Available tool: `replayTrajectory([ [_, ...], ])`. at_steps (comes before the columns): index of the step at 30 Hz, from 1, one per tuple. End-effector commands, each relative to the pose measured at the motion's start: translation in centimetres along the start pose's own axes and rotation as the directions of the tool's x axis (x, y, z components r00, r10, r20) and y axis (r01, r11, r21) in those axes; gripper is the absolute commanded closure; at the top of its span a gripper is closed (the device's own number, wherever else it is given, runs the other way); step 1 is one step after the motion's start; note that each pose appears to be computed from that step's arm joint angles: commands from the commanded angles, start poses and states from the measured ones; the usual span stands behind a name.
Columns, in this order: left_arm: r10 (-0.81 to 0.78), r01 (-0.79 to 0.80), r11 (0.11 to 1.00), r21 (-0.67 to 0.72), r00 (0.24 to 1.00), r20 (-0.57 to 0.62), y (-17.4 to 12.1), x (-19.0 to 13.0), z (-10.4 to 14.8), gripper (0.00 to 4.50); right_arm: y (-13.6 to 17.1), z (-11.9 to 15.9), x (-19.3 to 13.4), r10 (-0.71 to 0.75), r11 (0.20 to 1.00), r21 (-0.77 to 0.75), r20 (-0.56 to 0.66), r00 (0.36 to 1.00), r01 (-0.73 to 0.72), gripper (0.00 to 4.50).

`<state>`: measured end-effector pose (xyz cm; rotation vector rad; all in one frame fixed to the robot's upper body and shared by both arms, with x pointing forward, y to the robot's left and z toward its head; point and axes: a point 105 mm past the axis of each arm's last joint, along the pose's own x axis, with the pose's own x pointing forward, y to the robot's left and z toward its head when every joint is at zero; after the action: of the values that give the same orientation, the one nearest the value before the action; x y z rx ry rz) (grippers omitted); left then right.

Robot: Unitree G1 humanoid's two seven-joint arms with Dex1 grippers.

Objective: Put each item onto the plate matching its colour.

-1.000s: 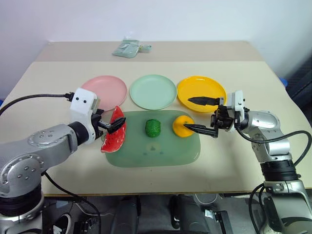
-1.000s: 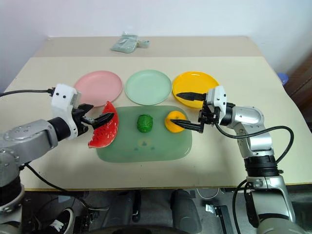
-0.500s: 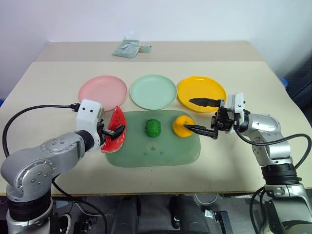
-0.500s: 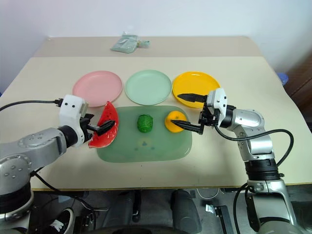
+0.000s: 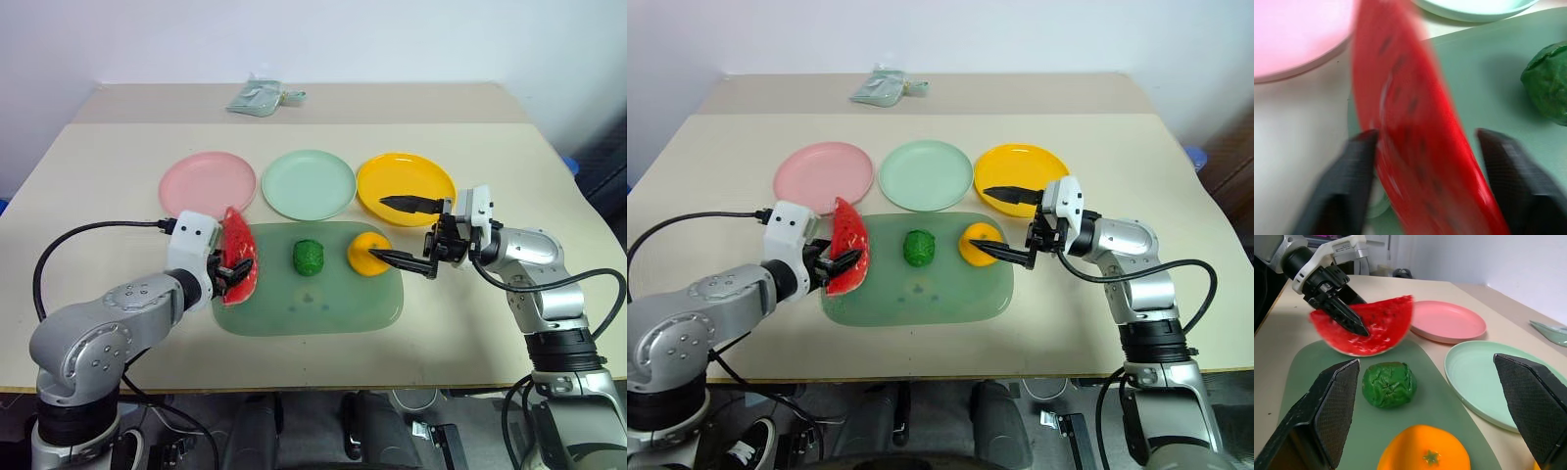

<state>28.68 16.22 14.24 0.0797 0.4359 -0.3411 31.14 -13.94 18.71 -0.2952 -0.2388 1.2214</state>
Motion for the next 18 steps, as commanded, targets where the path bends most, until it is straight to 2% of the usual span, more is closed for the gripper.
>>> replayTrajectory([
  [1, 0.002, -0.003, 1.000, 0.019, 0.999, 0.035, 0.0, -0.1, 0.8, 3.33, -0.1, 1.2, -0.2, -0.003, 0.999, -0.049, 0.011, 1.000, 0.004, 0.00],
  [3, 0.002, -0.004, 1.000, 0.031, 0.999, 0.047, -0.1, -0.1, 1.3, 3.91, -0.1, 1.2, -0.2, -0.006, 0.999, -0.050, 0.011, 1.000, 0.006, 0.00],
  [18, 0.028, -0.039, 0.996, 0.086, 0.992, 0.127, 1.0, 0.1, 4.2, 4.00, -0.2, 1.2, -0.1, -0.010, 0.999, -0.054, 0.006, 1.000, 0.010, 0.00],
])
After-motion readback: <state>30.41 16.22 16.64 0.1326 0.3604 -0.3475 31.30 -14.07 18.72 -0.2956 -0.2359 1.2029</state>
